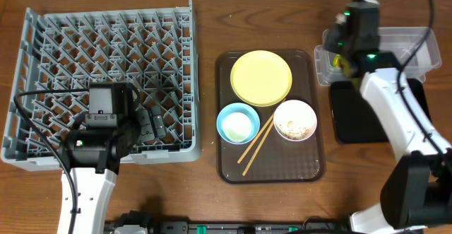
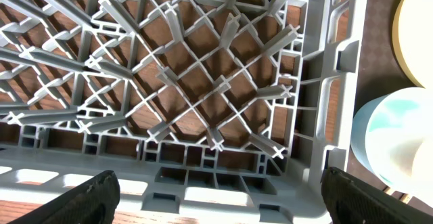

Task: Sort waste into correct bins and load items into the dishwasher rack
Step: 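Move the right gripper to the white rice bowl and grasp its rim, then lift the rice bowl with the right gripper toward the black tray, then tip the rice bowl over the black tray to dump the rice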

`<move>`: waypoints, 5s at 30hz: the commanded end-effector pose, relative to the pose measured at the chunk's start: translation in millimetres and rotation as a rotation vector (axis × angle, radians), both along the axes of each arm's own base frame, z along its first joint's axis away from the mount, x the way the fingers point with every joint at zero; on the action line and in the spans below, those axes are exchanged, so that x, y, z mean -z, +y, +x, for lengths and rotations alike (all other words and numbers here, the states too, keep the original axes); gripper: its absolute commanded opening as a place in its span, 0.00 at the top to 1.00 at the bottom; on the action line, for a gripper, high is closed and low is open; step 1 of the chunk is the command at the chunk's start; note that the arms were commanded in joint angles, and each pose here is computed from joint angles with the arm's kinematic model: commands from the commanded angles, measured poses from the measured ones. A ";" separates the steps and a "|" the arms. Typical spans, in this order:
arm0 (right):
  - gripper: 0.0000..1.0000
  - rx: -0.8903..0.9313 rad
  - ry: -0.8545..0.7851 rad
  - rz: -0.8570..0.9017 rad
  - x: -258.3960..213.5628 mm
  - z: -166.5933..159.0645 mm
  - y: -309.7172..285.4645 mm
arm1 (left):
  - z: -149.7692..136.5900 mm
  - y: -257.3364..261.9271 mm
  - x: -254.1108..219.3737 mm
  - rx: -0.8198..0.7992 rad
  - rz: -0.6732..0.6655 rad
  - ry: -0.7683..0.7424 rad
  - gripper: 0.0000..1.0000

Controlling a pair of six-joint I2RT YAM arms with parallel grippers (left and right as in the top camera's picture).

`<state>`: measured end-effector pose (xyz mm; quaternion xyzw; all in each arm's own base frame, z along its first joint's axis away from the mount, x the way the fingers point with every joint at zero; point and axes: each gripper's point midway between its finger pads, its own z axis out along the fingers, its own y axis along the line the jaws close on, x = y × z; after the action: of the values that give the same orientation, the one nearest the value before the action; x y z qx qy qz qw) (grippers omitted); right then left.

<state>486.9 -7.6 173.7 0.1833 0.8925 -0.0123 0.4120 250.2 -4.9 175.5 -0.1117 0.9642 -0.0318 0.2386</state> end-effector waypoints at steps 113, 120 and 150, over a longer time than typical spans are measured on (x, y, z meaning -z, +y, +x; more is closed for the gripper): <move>0.99 -0.460 0.233 0.569 26.2 -139.9 62.6 | 3.9 0.5 -6.7 -0.010 -0.007 -0.019 0.04; 0.99 -0.481 0.205 0.681 30.8 -146.7 32.2 | 3.9 0.5 -6.7 -0.010 -0.007 -0.019 0.04; 0.99 -0.358 -0.270 1.338 37.2 -150.7 -99.4 | 3.8 0.5 -6.7 -0.010 -0.007 -0.019 0.04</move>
<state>340.7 -94.4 124.8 0.2286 0.6999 0.6051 0.3029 250.4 -4.9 175.4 -0.1117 0.9642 -0.0318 0.2384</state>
